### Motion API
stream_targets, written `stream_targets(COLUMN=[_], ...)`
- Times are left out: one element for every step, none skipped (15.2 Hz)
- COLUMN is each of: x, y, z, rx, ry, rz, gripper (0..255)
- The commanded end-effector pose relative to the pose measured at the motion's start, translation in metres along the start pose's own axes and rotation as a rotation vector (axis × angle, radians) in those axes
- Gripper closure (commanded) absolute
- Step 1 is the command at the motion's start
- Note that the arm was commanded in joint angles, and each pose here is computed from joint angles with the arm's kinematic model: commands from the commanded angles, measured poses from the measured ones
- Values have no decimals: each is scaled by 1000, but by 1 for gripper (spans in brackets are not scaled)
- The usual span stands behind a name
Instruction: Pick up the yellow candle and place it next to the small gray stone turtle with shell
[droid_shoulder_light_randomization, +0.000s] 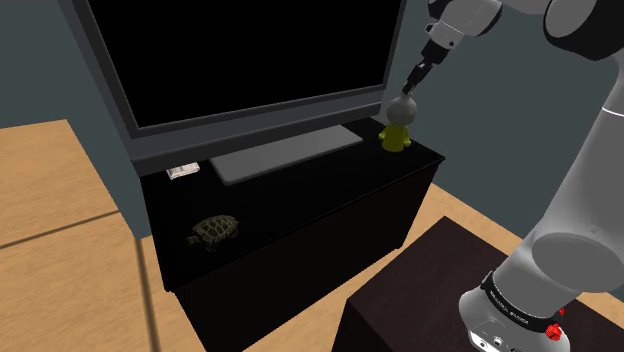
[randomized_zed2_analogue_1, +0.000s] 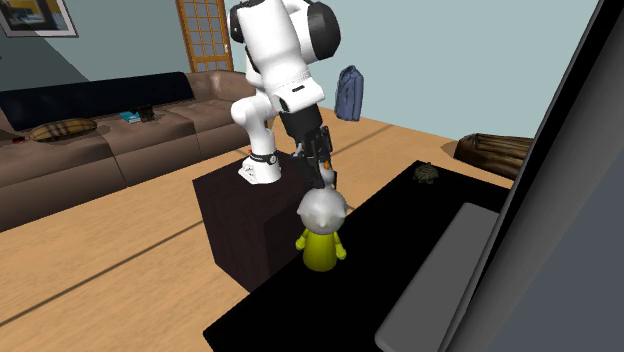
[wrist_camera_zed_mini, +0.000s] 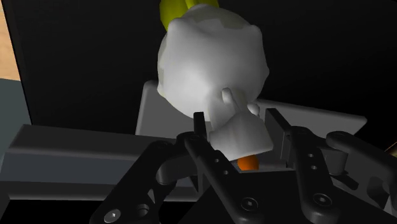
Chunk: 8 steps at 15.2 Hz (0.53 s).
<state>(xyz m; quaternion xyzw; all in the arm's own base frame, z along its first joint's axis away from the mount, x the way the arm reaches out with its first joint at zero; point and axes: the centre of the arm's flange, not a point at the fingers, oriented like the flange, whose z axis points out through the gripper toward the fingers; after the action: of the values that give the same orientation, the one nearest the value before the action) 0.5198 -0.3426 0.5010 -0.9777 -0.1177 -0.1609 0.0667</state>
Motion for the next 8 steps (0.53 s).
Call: stream_targets(x=[3, 5, 7, 9, 10, 12, 14, 15], y=[-2, -2, -3, -3, -3, -4, -4, -5], z=[-9, -14, -19, -24, -29, -34, -39, -42], rx=[-1, -1, -1, -1, -1, -1, -1, -1], ry=[1, 1, 1, 1, 1, 1, 1, 1], rz=[0, 0, 0, 0, 0, 0, 0, 0], gripper=[255, 255, 255, 255, 255, 255, 255, 255])
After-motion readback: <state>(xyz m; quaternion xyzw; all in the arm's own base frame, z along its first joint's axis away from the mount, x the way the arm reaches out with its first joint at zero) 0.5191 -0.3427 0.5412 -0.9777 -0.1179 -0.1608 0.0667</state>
